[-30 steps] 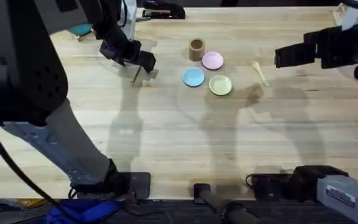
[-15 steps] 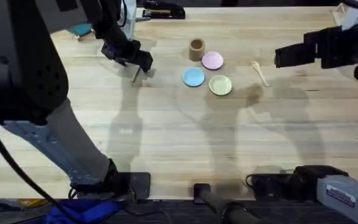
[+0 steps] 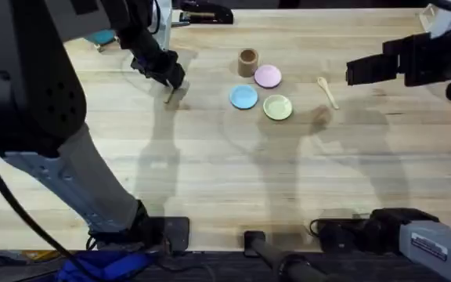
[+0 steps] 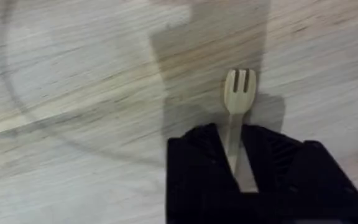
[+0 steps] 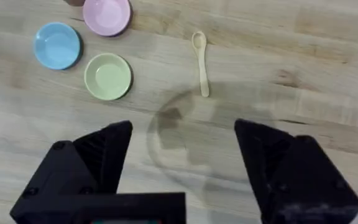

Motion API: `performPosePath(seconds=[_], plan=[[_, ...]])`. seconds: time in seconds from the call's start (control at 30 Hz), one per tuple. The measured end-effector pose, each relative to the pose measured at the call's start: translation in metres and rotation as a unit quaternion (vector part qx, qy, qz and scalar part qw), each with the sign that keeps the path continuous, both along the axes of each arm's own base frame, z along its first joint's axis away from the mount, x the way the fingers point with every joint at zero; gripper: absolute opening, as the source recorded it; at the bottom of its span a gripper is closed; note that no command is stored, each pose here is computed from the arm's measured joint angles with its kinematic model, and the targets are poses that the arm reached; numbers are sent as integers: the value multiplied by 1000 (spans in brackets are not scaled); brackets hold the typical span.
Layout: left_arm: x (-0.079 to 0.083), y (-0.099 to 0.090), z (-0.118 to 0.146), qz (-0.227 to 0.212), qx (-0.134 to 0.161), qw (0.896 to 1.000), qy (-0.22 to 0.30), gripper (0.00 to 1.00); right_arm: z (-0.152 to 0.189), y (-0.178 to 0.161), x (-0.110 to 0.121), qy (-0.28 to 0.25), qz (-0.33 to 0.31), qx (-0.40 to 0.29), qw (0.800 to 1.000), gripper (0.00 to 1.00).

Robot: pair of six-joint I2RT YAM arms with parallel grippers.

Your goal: Pick up a utensil and set it on the pink plate, then put the other utensil in the container.

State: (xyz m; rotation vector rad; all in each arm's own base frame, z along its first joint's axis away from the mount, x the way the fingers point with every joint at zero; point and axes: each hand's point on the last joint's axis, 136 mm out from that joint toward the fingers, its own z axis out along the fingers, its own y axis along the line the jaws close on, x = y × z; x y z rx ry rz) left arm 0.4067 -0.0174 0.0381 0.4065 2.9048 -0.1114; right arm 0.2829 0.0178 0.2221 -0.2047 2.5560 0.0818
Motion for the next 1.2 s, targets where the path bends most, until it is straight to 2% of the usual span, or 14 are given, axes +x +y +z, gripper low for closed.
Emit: performPosePath(seconds=[0.27, 0.63, 0.8, 1.0, 1.2], plan=[[0, -3, 1, -1, -7, 1000, -1, 58, 0, 0, 0, 0, 0, 0, 1000, 998], [1, -4, 1, -2, -10, 1000, -1, 42, 0, 0, 0, 0, 0, 0, 1000, 997], [-4, -8, 7, -3, -20, 1000, 14, 42, 0, 0, 0, 0, 0, 0, 1000, 998], [10, -12, 35, -6, -30, 999, -24, 42, 0, 0, 0, 0, 0, 0, 1000, 997], [6, -13, 101, -4, -33, 995, -93, 42, 0, 0, 0, 0, 0, 0, 1000, 997]])
